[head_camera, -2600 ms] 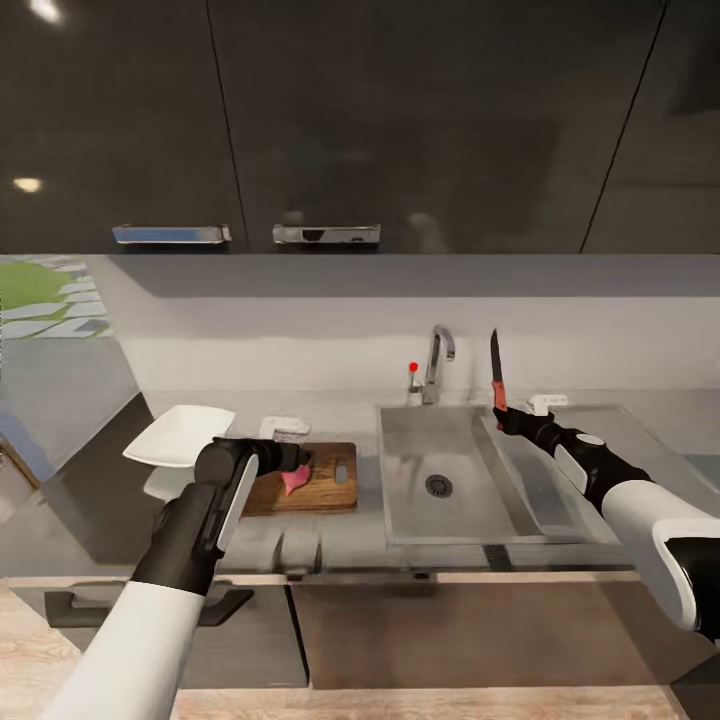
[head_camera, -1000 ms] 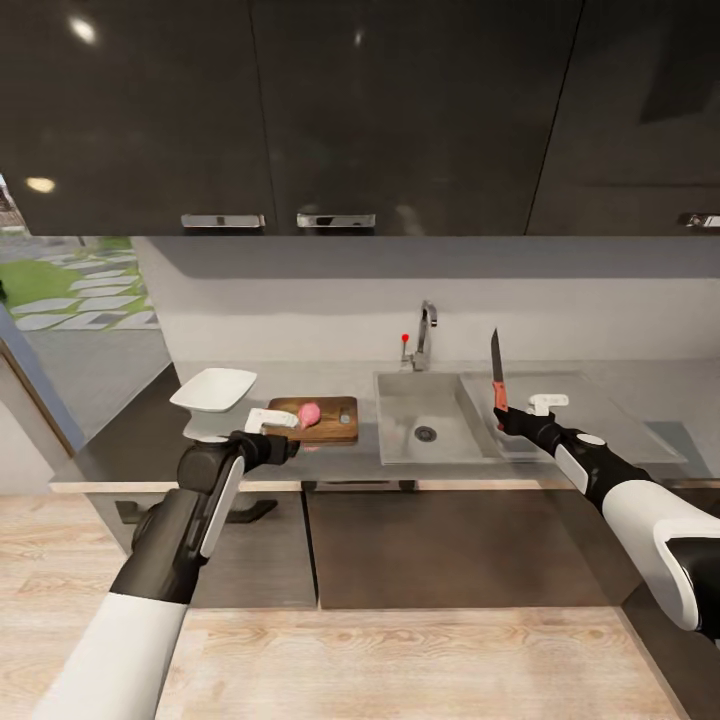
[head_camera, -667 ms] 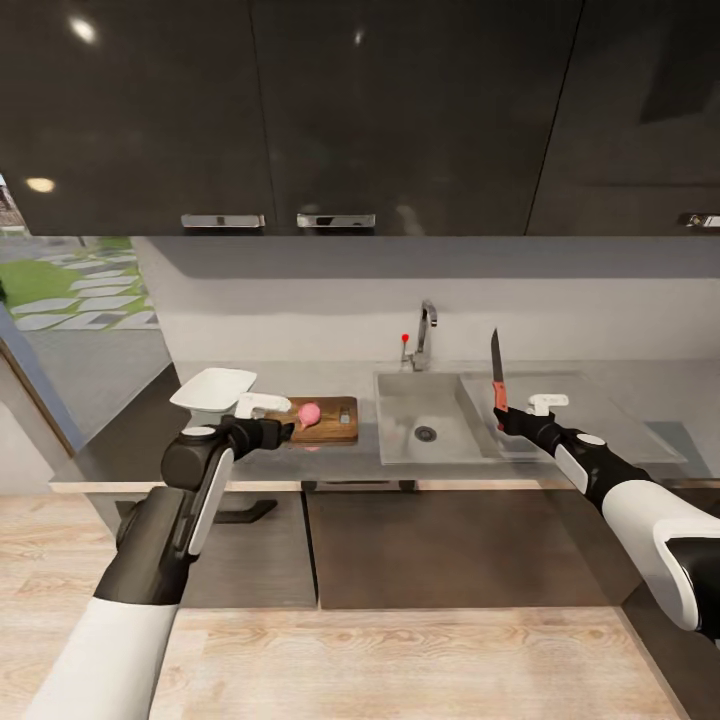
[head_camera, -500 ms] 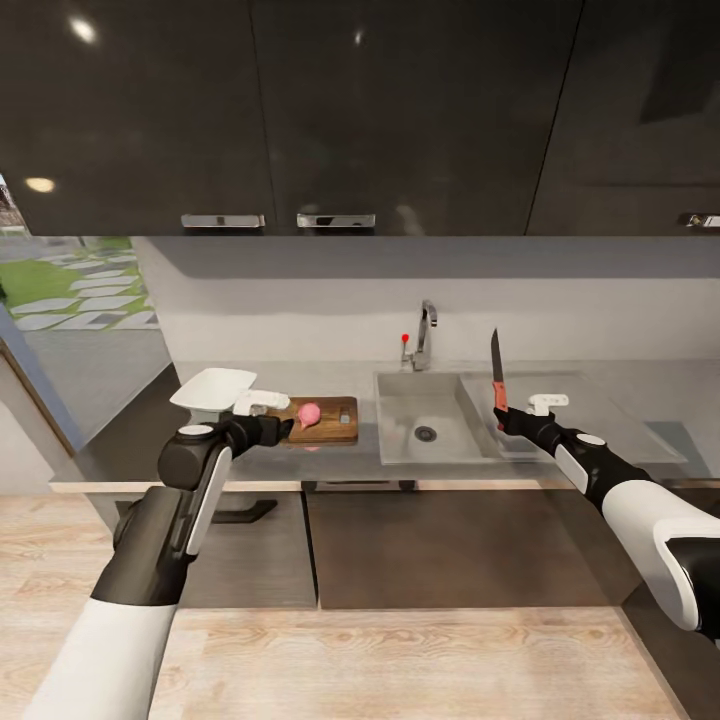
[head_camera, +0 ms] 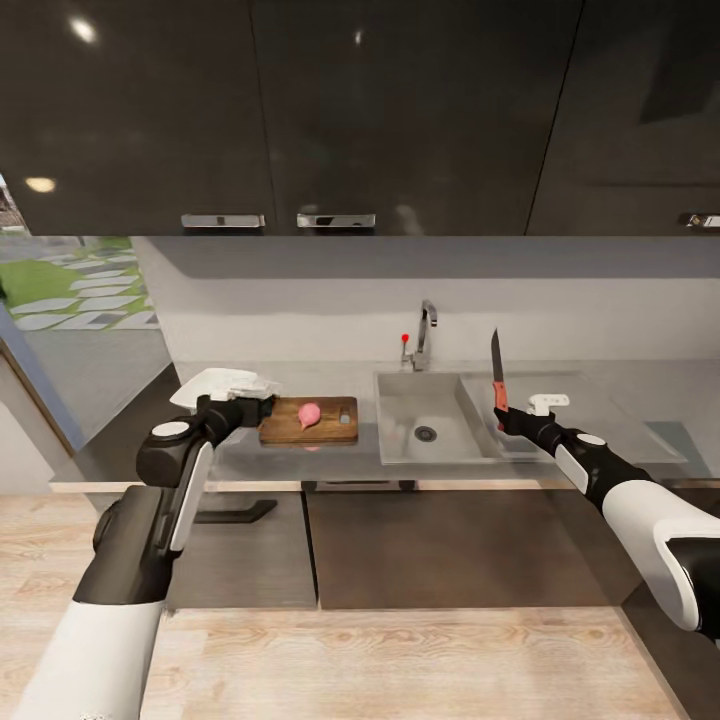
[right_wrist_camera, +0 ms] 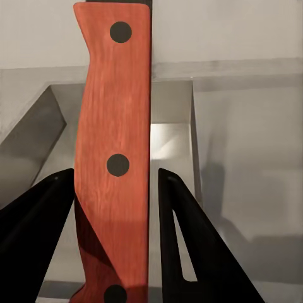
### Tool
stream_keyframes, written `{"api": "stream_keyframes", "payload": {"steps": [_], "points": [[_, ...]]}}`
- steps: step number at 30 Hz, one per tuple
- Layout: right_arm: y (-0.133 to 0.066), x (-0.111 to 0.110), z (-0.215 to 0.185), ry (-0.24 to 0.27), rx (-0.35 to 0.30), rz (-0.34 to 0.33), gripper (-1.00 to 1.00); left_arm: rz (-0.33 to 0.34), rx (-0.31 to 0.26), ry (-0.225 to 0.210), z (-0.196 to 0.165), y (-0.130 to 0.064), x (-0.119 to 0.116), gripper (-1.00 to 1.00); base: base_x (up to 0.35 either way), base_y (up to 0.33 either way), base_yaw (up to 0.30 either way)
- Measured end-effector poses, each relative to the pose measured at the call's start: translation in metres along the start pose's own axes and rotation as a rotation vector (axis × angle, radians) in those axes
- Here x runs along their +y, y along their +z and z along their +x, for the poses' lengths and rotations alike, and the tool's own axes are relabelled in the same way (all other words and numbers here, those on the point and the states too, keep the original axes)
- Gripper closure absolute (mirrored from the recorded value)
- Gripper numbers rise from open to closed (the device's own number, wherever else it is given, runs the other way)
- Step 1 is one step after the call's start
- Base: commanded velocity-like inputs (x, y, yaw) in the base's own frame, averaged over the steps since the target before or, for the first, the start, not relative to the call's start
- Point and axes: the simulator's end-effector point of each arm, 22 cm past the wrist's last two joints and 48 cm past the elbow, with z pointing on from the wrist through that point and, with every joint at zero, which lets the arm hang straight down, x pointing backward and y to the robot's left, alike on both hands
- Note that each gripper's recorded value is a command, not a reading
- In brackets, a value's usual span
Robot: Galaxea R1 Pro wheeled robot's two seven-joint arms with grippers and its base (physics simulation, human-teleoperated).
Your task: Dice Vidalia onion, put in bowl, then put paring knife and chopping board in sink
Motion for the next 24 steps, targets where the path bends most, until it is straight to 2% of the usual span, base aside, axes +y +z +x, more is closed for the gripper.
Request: {"api": "stream_keyframes", "payload": {"steps": [1,6,10,15,18,21,24], "points": [[0.000,0.000,0.000,0.000,0.000,0.000,1.00,-0.028,-0.008,-0.019,-0.001,0.000,0.017,-1.00,0.000,0.000,0.000],[0.000,0.000,0.000,-0.001,0.000,0.000,1.00,-0.115,-0.027,-0.099,-0.002,-0.006,0.073,-1.00,0.000,0.000,0.000],[0.000,0.001,0.000,-0.001,0.001,-0.001,1.00,-0.108,-0.027,-0.113,0.004,-0.007,0.077,-1.00,0.000,0.000,0.000],[0.000,0.001,0.000,-0.001,0.000,-0.001,1.00,-0.084,-0.099,-0.103,-0.005,-0.009,0.073,-1.00,0.000,0.000,0.000],[0.001,0.002,0.000,0.000,0.001,-0.002,1.00,-0.075,-0.102,-0.098,0.004,-0.010,0.071,-1.00,0.000,0.000,0.000],[0.001,0.002,0.000,0.000,0.001,-0.003,1.00,-0.063,-0.073,-0.095,0.034,-0.013,0.067,-1.00,0.000,0.000,0.000],[0.001,0.003,0.000,0.001,0.000,-0.004,1.00,-0.040,-0.102,-0.078,0.057,-0.020,0.060,-1.00,0.000,0.000,0.000]]}}
